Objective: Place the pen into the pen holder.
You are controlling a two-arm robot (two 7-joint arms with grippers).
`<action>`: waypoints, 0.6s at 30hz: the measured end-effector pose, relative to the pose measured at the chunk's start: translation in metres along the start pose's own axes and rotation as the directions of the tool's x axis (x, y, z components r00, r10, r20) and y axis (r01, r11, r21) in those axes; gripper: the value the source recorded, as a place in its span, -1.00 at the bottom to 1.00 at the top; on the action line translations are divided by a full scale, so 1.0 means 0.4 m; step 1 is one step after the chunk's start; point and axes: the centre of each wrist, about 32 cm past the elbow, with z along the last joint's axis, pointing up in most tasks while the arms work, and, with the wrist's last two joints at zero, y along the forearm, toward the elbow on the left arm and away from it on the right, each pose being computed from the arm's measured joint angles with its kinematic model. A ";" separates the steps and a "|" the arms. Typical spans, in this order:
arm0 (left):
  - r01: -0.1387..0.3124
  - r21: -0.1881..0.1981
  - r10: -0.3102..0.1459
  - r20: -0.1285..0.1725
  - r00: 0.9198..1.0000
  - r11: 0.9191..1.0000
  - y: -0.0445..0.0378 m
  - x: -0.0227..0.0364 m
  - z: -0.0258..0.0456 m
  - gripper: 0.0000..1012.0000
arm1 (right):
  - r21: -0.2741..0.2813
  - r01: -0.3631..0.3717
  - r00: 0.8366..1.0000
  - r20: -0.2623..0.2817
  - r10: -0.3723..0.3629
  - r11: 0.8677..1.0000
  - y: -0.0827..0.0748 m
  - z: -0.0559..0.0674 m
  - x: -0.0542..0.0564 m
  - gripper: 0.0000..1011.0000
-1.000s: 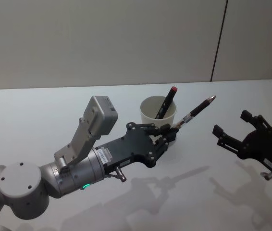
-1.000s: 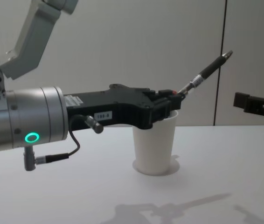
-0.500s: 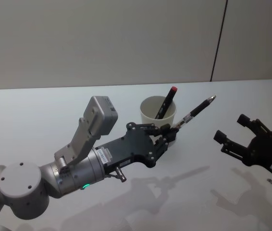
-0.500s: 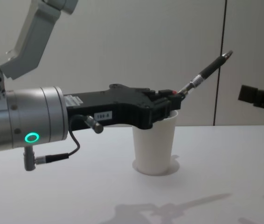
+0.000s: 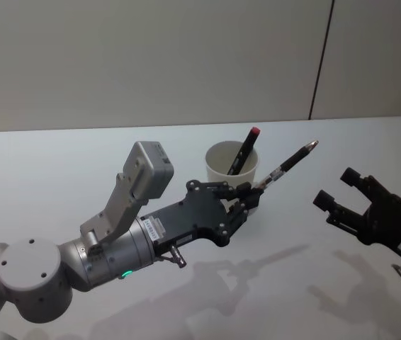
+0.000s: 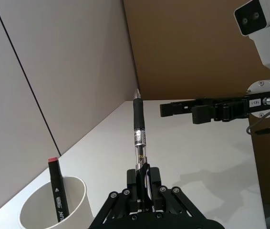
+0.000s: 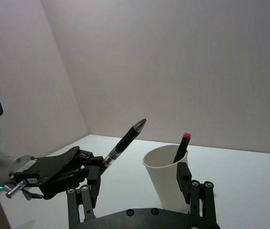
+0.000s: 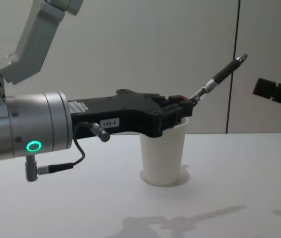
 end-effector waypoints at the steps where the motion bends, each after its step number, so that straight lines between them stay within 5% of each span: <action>1: 0.000 0.000 0.000 0.000 1.000 1.000 0.000 0.000 0.000 -0.65 | 0.005 -0.006 1.000 -0.010 0.006 1.000 0.002 -0.003 0.002 0.98; 18: 0.000 0.000 0.000 0.000 1.000 1.000 0.000 0.000 0.000 -0.65 | 0.079 -0.059 0.990 -0.125 0.069 0.995 0.052 -0.056 0.026 0.98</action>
